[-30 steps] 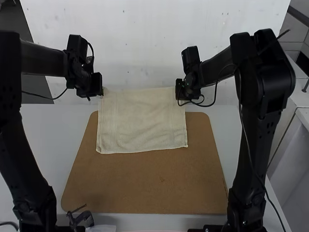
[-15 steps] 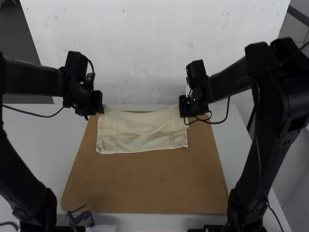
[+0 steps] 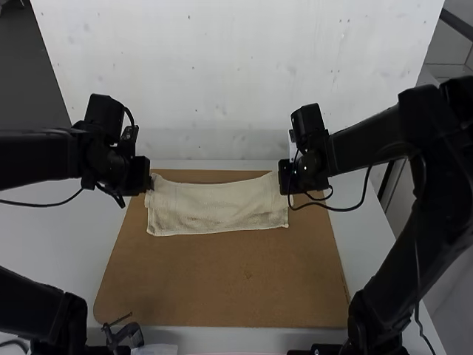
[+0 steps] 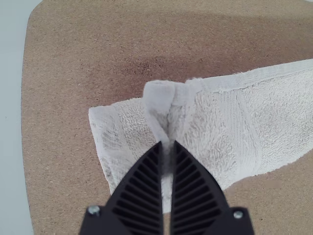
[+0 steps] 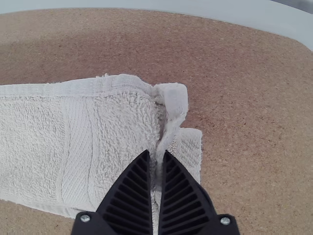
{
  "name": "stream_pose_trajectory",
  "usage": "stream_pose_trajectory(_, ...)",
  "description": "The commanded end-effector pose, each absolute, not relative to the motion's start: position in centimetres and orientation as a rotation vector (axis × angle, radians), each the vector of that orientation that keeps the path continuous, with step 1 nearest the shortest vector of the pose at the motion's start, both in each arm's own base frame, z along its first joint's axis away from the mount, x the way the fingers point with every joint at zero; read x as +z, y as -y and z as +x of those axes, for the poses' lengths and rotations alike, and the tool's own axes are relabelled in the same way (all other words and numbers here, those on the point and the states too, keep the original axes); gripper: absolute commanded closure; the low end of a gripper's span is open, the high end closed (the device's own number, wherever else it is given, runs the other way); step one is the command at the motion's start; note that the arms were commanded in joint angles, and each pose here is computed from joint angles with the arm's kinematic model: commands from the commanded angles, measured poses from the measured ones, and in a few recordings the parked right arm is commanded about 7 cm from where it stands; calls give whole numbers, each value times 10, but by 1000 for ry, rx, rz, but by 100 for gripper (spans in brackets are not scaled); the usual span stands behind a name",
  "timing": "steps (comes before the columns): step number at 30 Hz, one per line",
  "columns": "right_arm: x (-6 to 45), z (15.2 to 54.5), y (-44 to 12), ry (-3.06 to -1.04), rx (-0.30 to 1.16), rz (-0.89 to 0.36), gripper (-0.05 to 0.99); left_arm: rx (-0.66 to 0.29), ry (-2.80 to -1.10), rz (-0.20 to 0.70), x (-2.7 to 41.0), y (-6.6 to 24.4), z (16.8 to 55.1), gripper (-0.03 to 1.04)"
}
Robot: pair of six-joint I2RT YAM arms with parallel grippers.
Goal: Fold the towel.
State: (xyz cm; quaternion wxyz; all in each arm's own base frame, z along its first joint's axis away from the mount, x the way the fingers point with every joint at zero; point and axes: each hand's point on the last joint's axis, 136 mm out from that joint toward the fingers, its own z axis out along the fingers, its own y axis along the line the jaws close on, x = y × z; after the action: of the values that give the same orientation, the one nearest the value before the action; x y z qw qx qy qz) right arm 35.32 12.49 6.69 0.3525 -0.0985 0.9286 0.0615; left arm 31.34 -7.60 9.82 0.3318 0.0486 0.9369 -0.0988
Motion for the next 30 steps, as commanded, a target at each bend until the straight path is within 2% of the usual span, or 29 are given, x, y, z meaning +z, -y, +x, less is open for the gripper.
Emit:
stream_pose_trajectory(1,78,349,-122,-2367,163,-266,92,-255,-2430,154,102,75,309,99)
stream_pose_trajectory(12,67,345,-121,-2379,160,-269,92,-203,-2510,182,71,64,302,99)
stream_pose_trajectory(25,44,358,-126,-2410,154,-264,92,-184,-2572,173,33,61,330,99)
stream_pose_trajectory(30,37,362,-124,-2423,146,-254,92,-188,-2555,179,32,65,340,99)
